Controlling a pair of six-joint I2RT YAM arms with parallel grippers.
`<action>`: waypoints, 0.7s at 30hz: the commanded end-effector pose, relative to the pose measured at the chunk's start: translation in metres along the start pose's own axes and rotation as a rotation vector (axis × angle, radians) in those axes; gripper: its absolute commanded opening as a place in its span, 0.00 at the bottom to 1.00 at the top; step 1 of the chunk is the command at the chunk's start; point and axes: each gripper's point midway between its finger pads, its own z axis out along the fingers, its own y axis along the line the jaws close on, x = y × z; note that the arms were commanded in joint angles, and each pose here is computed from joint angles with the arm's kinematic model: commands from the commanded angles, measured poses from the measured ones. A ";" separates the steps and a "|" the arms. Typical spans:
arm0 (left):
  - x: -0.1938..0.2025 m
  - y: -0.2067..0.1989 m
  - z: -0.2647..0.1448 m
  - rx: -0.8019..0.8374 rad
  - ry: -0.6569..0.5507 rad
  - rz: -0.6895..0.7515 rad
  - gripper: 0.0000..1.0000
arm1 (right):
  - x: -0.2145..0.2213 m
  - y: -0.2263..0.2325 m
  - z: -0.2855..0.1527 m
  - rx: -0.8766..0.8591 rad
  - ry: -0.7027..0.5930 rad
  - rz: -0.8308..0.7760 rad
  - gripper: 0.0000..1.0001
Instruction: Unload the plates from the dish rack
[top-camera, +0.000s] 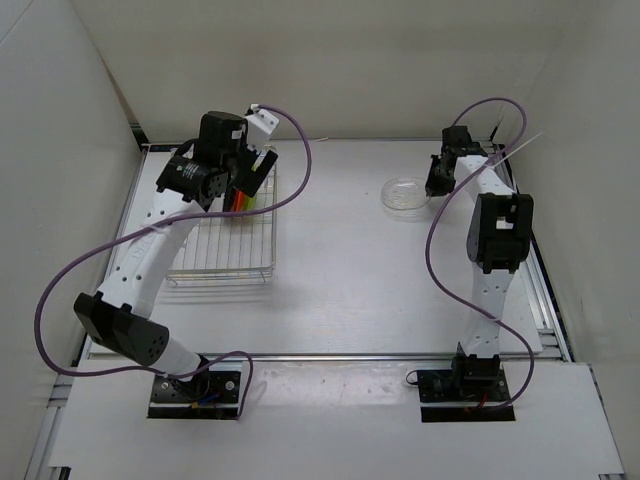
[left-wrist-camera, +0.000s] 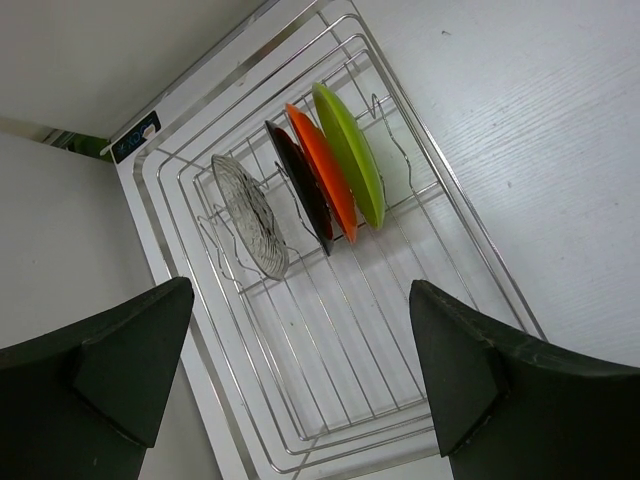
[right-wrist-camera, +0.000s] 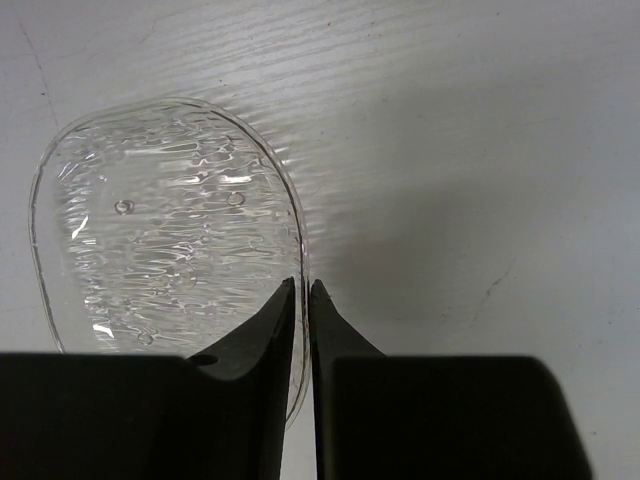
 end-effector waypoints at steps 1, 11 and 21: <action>-0.013 0.010 -0.024 -0.014 -0.077 -0.038 1.00 | -0.009 -0.002 -0.001 0.022 -0.019 -0.032 0.12; 0.027 0.009 -0.007 -0.019 0.004 -0.059 1.00 | -0.017 -0.008 0.011 0.046 -0.017 -0.127 0.12; 0.025 0.011 -0.013 -0.017 -0.019 -0.068 1.00 | -0.024 -0.007 0.015 0.036 -0.023 -0.193 0.22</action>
